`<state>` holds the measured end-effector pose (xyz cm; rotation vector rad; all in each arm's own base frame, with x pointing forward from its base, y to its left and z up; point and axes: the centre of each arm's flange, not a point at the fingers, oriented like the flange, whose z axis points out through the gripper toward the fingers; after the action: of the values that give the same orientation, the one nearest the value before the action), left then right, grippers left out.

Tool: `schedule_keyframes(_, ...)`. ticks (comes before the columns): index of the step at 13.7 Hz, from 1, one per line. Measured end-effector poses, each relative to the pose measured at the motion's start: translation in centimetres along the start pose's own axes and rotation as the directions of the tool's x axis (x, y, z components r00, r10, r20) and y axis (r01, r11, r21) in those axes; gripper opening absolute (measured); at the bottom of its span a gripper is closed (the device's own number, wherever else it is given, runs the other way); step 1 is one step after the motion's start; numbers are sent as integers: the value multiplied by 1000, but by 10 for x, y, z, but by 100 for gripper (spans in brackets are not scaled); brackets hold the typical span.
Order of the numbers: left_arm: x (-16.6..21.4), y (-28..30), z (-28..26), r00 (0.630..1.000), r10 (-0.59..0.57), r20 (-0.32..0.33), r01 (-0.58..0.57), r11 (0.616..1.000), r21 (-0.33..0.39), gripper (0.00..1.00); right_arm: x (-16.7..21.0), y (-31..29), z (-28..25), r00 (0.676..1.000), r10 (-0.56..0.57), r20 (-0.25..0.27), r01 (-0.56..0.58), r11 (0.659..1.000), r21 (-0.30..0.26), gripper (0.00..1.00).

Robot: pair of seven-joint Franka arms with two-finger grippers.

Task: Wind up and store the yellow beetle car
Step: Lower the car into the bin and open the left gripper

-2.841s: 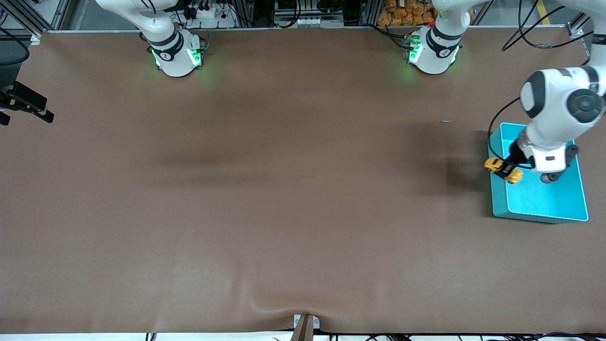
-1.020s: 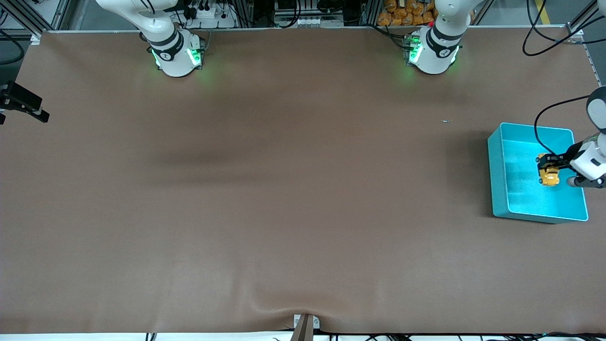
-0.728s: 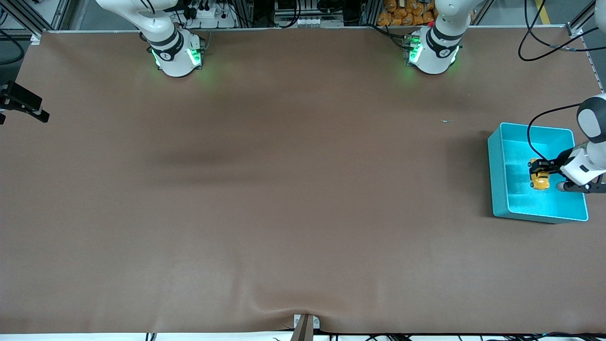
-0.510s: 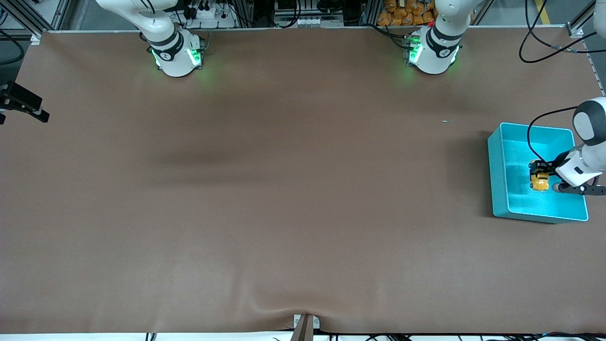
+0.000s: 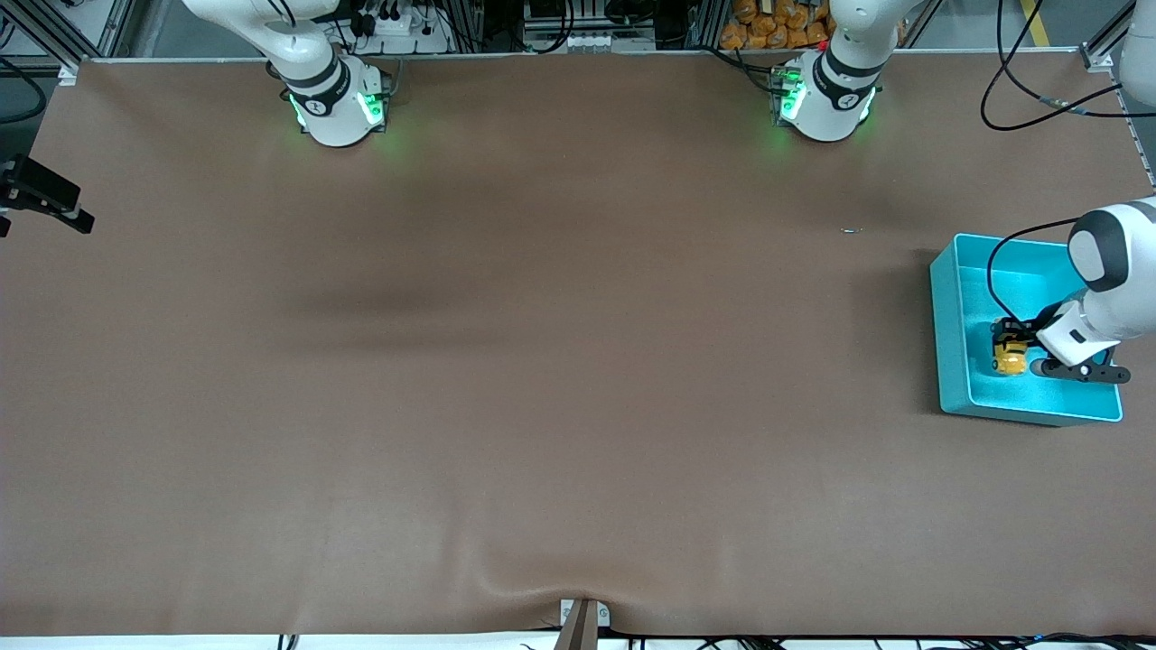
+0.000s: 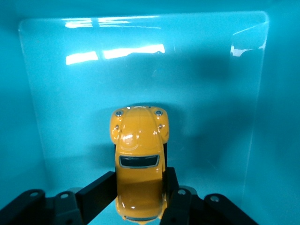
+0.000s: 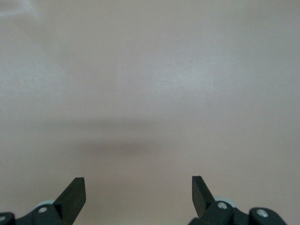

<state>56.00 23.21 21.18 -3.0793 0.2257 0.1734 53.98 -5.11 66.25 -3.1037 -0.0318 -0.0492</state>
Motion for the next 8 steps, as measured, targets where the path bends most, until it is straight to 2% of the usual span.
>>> schedule_keyframes(7,1,1,12,1000,1,0,-1,1000,-10,48,0,0,0,1000,0,0,0,1000,0,100)
schedule_keyframes(8,0,-1,12,1000,-3,0,3,1000,-10,56,0,0,0,1000,1,0,-1,1000,0,100)
